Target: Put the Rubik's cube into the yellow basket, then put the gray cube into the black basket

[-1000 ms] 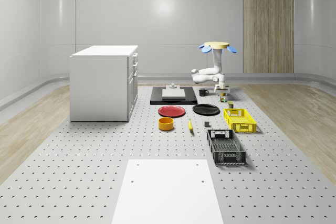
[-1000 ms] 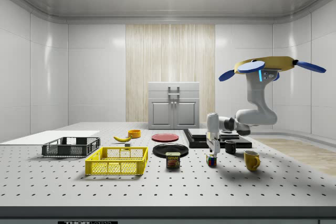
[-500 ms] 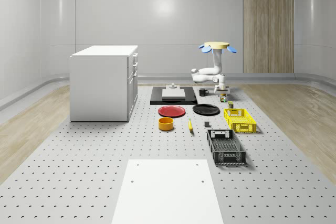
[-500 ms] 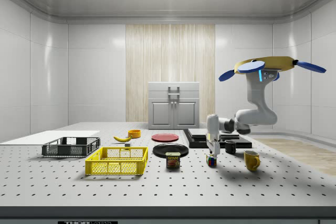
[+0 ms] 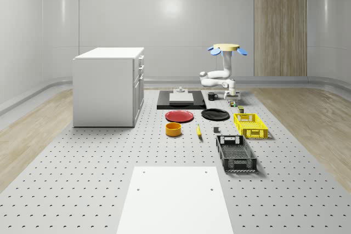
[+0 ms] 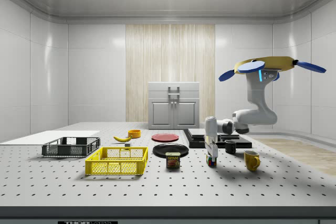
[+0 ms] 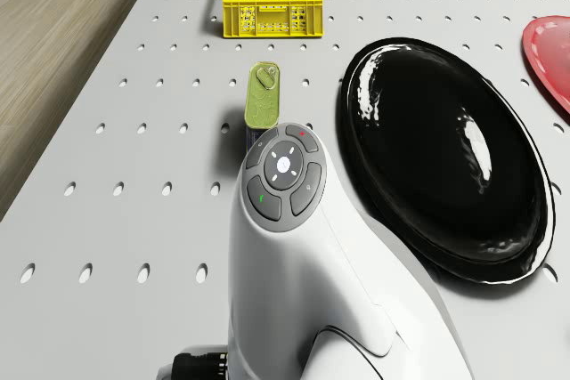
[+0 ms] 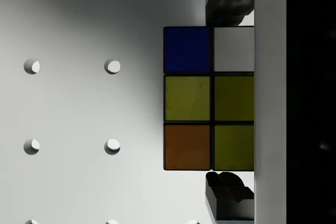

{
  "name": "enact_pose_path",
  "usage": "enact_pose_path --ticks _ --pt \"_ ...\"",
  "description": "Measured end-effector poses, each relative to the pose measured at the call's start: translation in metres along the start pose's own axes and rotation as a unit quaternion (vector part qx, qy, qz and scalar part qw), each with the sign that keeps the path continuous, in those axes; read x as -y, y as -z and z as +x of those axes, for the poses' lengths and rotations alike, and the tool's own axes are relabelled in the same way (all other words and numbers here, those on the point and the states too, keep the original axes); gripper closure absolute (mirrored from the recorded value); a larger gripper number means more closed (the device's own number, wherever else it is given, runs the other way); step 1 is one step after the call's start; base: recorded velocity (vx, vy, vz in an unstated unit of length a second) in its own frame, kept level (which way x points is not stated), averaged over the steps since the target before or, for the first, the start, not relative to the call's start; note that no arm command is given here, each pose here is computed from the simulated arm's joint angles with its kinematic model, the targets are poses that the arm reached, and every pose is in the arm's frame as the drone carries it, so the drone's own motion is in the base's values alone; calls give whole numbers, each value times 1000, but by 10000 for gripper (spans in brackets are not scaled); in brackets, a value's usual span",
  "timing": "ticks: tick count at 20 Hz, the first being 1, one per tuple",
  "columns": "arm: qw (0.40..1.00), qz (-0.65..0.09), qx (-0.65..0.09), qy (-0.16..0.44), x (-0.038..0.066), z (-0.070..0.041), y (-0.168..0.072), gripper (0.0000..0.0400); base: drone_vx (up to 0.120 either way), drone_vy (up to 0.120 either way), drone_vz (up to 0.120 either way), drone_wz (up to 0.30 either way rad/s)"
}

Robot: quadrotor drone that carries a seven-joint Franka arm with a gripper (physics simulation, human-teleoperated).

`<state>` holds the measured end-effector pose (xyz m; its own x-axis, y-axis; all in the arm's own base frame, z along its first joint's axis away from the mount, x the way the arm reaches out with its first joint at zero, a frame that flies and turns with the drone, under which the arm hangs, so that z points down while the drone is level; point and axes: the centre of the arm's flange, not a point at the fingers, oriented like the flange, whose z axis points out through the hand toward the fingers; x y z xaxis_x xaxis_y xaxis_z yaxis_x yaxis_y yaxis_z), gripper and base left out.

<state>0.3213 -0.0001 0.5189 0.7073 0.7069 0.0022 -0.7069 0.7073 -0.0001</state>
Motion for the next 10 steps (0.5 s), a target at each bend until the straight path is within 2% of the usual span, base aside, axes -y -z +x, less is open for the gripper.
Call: enact_pose_path --ticks 10 --pt "1000 0 0 0 2 2 -2 0 0 0 0 0"
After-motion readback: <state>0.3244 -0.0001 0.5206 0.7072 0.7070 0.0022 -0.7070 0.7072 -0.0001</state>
